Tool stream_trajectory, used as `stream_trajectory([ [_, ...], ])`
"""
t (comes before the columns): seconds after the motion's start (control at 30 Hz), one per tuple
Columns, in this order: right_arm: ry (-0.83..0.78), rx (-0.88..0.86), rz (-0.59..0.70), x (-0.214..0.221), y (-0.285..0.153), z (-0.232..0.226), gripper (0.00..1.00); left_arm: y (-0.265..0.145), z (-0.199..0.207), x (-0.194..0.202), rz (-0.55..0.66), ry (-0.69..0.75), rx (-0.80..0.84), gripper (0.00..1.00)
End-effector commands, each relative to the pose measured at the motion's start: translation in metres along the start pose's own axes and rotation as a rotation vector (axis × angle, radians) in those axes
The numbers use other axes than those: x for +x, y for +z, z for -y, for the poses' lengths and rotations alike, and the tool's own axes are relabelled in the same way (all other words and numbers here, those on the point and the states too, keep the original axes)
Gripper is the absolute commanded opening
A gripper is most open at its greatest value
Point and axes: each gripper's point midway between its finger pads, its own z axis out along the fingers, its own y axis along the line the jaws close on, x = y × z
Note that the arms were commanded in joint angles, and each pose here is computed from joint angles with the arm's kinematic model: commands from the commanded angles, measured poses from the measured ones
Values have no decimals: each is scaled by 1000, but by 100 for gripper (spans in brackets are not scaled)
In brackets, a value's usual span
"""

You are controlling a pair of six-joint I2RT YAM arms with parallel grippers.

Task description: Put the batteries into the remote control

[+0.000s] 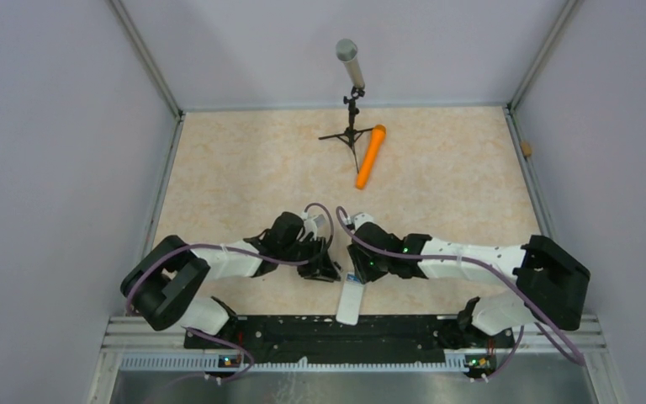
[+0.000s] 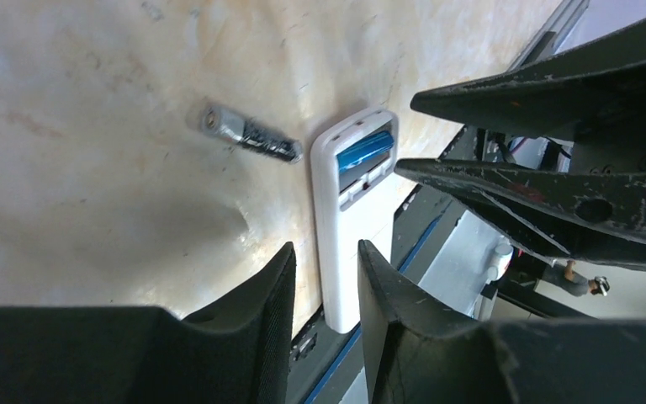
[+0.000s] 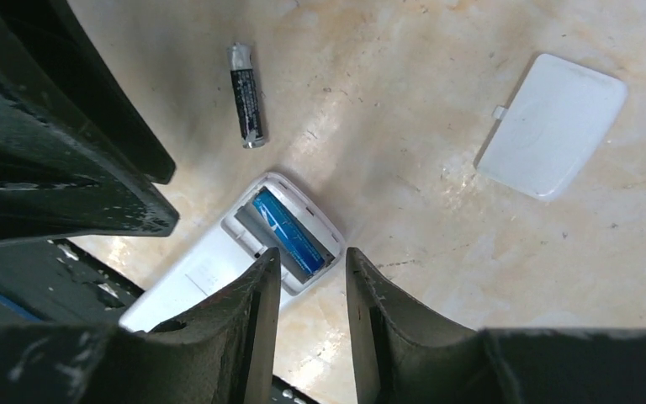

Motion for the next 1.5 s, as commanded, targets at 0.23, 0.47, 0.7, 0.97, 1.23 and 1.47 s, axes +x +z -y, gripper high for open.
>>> stream_trajectory([
  [0.23, -131, -74, -25, -9, 11, -15, 38, -5, -8, 9, 1, 4, -23, 35],
  [0.47, -149, -73, -42, -7, 16, -11, 40, -4, -7, 8, 2, 5, -21, 35],
  [0.7, -153, -75, -64, -1, 21, -5, 40, -4, -6, 8, -3, 6, -18, 35],
  [0.97, -127, -133, -117, 16, 16, -11, 38, -3, -4, 6, -1, 5, -12, 35],
  [1.23, -74, -159, -134, 28, 7, -17, 37, -2, -3, 6, -6, 8, -4, 35],
  [1.47, -45, -137, -143, 36, 2, -21, 34, -2, -2, 6, -8, 9, 0, 35],
])
